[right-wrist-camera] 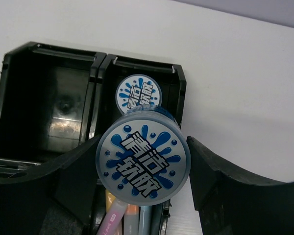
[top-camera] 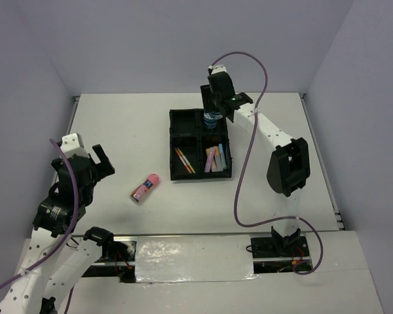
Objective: Sort the stationery into containers
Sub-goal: Place the stationery in the storage box.
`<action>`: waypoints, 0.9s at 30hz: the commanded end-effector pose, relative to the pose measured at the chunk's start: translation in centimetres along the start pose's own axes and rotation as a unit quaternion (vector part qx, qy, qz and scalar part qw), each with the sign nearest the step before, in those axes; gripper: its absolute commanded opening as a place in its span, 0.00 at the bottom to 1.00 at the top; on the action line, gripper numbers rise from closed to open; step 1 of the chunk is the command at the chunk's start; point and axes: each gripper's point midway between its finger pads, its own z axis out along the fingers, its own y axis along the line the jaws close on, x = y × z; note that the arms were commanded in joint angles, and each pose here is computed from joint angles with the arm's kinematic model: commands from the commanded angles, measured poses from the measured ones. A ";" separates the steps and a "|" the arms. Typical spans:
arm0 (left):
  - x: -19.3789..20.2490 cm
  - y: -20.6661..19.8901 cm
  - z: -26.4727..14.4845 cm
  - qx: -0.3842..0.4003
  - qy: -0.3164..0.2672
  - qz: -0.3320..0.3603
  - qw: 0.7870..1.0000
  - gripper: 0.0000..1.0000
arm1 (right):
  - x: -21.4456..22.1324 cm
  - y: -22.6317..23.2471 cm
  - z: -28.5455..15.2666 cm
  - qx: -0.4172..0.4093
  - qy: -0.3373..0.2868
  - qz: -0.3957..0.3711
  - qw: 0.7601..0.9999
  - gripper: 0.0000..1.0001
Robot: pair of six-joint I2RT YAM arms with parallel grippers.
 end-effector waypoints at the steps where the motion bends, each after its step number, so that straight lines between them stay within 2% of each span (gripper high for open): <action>1: -0.7 -0.5 0.2 0.011 -0.013 0.001 1.000 0.99 | -1.2 0.0 0.7 -0.003 -0.028 -0.014 0.999 0.00; 11: -0.5 -0.8 0.4 0.014 -0.007 0.006 1.000 0.99 | 3.1 1.0 4.1 -0.013 0.014 -0.021 1.000 0.00; 27: -0.4 -0.9 0.5 0.015 -0.005 0.007 1.000 0.99 | 6.6 1.4 5.5 -0.012 0.059 -0.010 0.998 0.00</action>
